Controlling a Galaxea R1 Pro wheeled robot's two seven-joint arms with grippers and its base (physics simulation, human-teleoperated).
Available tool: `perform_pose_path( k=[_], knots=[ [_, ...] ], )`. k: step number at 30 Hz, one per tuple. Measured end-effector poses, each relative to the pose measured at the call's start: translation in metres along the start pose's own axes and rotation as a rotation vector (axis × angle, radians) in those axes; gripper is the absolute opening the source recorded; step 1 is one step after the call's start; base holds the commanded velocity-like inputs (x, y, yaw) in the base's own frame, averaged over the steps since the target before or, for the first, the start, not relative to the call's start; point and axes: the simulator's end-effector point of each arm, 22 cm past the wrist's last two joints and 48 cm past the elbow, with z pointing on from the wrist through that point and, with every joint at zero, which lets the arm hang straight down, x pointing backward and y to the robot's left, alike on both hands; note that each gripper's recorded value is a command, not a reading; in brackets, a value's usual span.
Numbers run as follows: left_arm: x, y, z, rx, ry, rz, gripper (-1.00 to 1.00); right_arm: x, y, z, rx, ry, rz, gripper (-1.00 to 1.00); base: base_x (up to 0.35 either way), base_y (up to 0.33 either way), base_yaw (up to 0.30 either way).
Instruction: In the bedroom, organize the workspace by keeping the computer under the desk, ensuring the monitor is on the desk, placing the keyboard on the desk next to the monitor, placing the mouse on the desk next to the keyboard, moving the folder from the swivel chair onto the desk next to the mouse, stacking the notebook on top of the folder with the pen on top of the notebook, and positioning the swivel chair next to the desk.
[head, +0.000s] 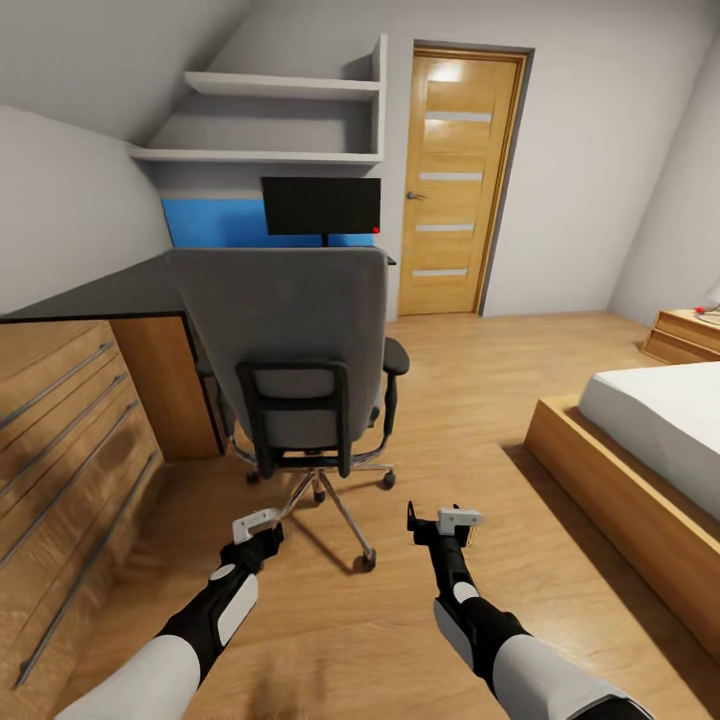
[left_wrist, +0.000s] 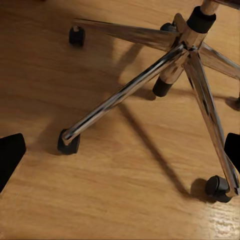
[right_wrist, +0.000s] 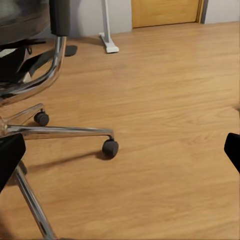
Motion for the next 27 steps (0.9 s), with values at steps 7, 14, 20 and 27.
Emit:
perform_pose_path(
  k=[7,14,20,27],
  knots=[
    [-0.003,-0.001,0.000,0.003,-0.015,0.026,1.00,0.000,0.021,-0.002,-0.021,0.003,0.018,1.00,0.000,0.000,0.266],
    [-0.005,0.000,0.000,0.003,-0.020,0.031,1.00,-0.001,0.032,-0.004,-0.030,0.004,0.032,1.00,0.000,0.071,0.174],
    [-0.005,-0.001,0.000,0.004,-0.021,0.039,1.00,-0.001,0.029,-0.003,-0.026,0.002,0.031,1.00,0.000,0.165,0.023],
    [-0.002,-0.010,-0.001,0.019,-0.019,0.075,1.00,-0.001,0.027,-0.003,-0.025,0.000,0.030,1.00,0.000,0.030,0.003]
  ],
)
